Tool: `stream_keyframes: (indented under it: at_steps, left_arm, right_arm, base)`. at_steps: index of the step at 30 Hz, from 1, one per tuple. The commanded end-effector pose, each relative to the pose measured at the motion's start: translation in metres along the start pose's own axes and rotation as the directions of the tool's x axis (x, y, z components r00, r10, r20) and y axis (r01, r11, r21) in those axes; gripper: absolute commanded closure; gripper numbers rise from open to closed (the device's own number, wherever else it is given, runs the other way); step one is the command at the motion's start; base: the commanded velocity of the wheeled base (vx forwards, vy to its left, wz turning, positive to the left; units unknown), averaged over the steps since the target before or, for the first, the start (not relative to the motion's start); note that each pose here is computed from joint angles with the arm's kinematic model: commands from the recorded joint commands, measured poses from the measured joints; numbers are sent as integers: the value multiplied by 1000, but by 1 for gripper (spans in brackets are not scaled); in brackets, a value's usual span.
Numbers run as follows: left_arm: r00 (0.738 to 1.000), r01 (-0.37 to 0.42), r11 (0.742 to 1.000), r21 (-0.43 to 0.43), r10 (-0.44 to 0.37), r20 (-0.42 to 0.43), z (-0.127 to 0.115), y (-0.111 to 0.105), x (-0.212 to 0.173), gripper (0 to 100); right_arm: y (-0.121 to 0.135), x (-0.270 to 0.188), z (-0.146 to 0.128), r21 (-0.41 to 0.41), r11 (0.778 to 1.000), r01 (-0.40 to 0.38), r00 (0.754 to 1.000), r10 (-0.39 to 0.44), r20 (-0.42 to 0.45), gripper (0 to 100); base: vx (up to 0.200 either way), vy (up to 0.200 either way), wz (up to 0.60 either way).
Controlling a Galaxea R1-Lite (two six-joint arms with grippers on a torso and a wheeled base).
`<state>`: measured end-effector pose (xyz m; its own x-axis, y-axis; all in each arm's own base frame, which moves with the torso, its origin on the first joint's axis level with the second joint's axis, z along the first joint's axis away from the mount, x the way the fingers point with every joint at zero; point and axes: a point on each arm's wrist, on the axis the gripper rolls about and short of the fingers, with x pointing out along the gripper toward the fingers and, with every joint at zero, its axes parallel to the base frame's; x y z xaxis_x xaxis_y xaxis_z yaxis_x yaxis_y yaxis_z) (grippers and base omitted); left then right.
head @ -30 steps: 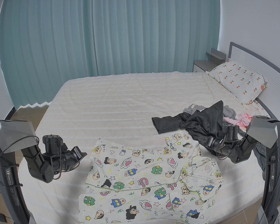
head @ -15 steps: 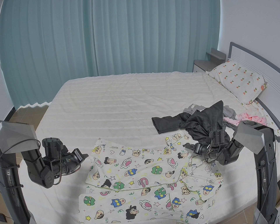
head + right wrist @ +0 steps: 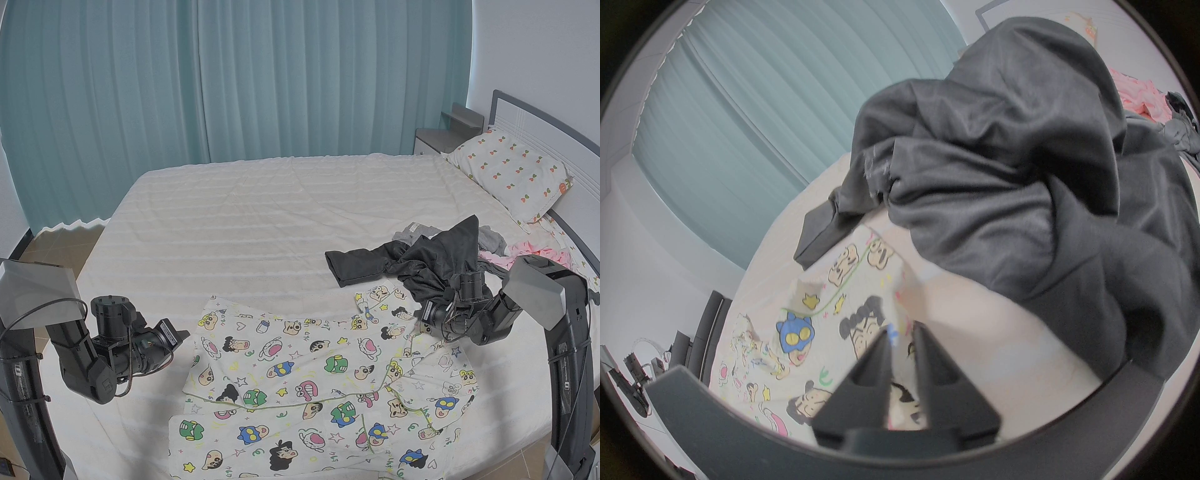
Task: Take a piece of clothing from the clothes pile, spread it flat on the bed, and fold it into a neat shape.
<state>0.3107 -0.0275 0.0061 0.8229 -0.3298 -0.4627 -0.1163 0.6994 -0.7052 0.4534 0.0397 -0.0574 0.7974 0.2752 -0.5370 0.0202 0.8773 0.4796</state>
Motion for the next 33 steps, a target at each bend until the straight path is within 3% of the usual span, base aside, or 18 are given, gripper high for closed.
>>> stream_keyframes:
  at_steps: [1,11,13,24,25,33]
  left_arm:
    - [1000,-4,1000,0,4,6,1,1,1,100]
    - [1000,-14,1000,3,14,28,3,1,2,100]
    - [997,-38,999,4,38,63,6,2,7,100]
    - [998,-51,999,-5,51,38,1,7,8,100]
    - [998,-51,999,-3,52,36,0,6,8,100]
    - [998,-58,998,-3,58,-11,-8,11,2,100]
  right_arm:
    - [-6,-4,12,6,1000,5,999,-5,47,100]
    - [-8,-5,15,3,1000,-1,996,1,88,100]
    - [-7,-4,16,-6,1000,-14,993,14,114,100]
    - [-1,-1,25,42,999,1,985,-8,172,100]
    - [-1,-1,27,42,999,1,983,-9,184,0]
    - [-3,-13,17,55,998,28,991,-35,130,0]
  base:
    - [0,0,0]
    - [0,0,0]
    - [0,0,0]
    - [0,0,0]
    - [0,0,0]
    - [0,0,0]
